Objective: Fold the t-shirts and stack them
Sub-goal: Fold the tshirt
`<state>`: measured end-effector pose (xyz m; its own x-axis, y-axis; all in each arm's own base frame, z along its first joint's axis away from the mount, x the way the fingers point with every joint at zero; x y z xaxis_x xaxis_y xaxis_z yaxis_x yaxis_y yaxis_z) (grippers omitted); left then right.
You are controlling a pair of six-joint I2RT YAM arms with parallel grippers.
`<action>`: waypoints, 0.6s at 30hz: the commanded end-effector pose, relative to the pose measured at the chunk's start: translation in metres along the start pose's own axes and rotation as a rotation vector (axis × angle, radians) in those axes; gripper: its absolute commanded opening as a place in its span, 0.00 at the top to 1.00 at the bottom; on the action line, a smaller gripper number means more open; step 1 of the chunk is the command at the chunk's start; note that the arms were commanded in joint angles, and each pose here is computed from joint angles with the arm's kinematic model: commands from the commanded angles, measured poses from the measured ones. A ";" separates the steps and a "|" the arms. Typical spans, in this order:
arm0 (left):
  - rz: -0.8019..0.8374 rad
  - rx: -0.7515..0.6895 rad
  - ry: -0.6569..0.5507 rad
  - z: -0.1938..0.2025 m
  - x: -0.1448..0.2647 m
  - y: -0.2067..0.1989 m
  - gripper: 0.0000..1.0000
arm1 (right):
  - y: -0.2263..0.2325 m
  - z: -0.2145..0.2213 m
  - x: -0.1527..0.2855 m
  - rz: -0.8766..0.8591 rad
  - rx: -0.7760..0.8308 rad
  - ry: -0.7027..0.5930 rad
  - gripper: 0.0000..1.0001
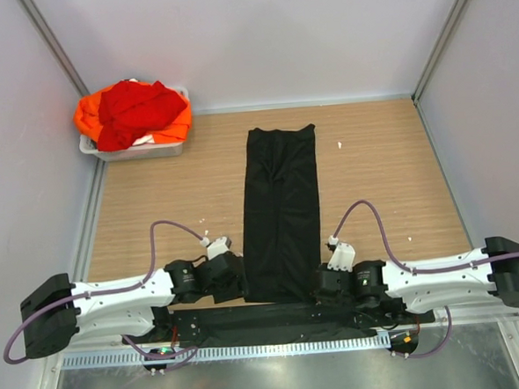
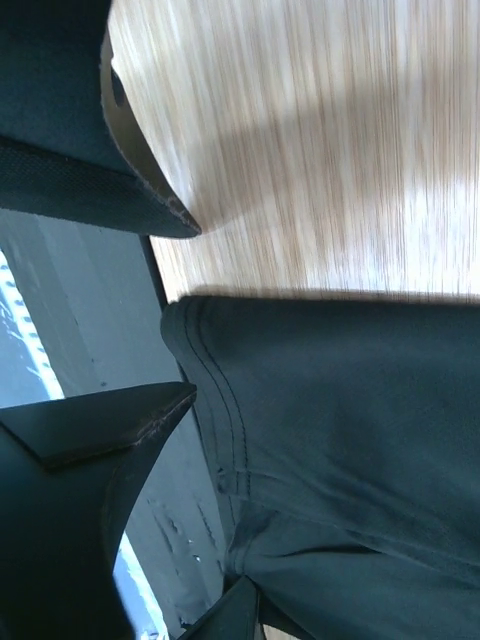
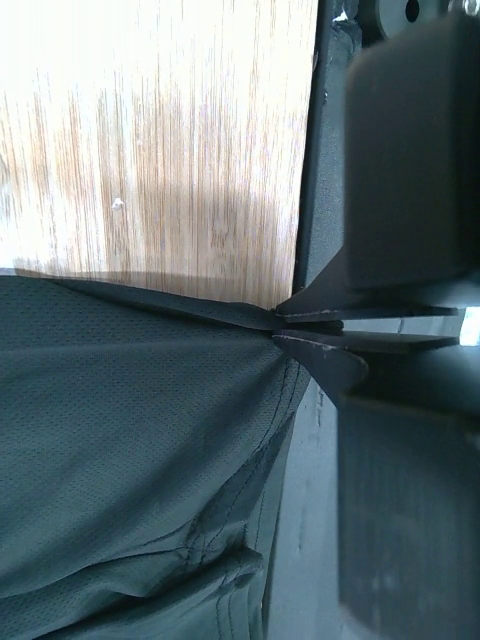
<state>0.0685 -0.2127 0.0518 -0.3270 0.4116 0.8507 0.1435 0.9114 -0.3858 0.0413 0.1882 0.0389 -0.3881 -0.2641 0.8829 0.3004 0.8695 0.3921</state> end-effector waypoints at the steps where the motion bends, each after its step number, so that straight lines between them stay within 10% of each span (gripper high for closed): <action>1: 0.018 0.013 0.019 0.005 -0.009 -0.005 0.41 | -0.008 -0.003 -0.004 0.009 -0.016 -0.030 0.91; 12: 0.037 -0.011 0.030 0.005 -0.010 -0.018 1.00 | -0.020 -0.011 0.002 0.019 -0.033 -0.056 0.99; 18: 0.026 -0.044 0.014 -0.008 0.012 -0.031 1.00 | -0.001 -0.026 0.024 0.012 -0.005 -0.116 0.99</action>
<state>0.0634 -0.2297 0.0515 -0.2849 0.4213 0.8610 0.1567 0.9066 -0.3918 0.0420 0.1707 0.0439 -0.4079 -0.2348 0.8823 0.3222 0.8672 0.3797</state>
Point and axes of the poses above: each gripper's point midway between its finger pads, its own x axis back along the fingers, its own y axis along the line the jaws close on, z = x × y, the point moved 3 cm from there along x, back along the fingers, and after that the axes turned 11 degrees about -x, right-handed, at the moved point
